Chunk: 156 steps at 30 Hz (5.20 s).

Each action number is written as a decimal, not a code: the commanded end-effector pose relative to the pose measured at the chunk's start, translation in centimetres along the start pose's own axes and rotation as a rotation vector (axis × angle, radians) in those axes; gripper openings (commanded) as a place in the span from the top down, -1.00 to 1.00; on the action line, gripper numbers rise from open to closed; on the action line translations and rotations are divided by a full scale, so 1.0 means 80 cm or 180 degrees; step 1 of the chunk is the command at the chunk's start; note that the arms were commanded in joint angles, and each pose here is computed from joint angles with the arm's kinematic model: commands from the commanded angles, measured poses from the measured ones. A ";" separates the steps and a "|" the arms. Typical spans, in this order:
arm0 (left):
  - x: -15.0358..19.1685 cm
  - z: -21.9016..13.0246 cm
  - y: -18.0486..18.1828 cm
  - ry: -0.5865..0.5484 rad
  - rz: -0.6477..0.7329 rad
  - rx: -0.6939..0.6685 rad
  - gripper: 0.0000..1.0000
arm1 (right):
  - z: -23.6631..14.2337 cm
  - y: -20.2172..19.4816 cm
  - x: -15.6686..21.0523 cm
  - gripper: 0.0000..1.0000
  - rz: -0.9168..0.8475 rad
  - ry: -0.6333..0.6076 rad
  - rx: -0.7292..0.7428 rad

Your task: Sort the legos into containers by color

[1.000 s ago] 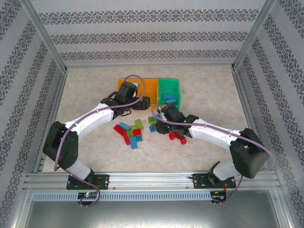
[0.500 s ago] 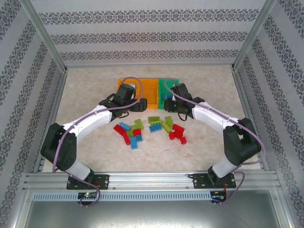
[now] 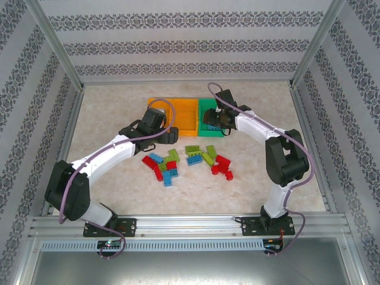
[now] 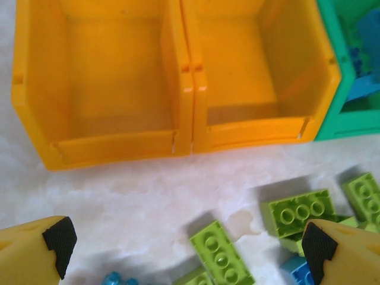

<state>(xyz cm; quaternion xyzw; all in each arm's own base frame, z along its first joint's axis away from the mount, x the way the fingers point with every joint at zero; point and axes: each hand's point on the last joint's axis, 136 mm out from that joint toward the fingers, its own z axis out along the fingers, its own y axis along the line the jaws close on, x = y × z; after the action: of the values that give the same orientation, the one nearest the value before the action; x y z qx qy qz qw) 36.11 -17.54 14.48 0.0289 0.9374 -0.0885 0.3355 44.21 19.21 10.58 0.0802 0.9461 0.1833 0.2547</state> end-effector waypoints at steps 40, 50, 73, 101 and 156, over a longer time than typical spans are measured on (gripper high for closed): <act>0.090 0.016 0.040 0.0796 -0.0117 -0.0370 -0.99 | -0.055 -0.008 0.160 -0.22 -0.1465 0.0667 0.0072; 0.084 0.012 0.047 0.0729 -0.0073 -0.0452 -0.99 | -0.049 -0.020 0.214 -0.10 -0.1895 0.1241 0.0127; 0.085 0.011 0.049 0.0707 -0.0078 -0.0471 -0.99 | -0.028 -0.010 0.225 0.60 -0.2007 0.1388 0.0302; 0.096 0.001 0.062 0.0663 -0.0261 -0.0518 -0.99 | 0.016 0.134 0.042 0.62 -0.0463 0.0498 -0.0642; 0.221 -0.012 0.034 0.1504 -0.1216 -0.0119 -0.35 | 0.059 0.106 0.037 -0.17 -0.0162 0.0607 -0.0507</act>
<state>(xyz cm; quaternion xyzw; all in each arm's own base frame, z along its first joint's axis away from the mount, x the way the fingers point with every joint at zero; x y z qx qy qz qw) 22.15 -14.83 3.38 -0.1327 0.9787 -0.1314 0.0853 44.47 29.91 7.88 0.0122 0.9521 0.2554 0.1676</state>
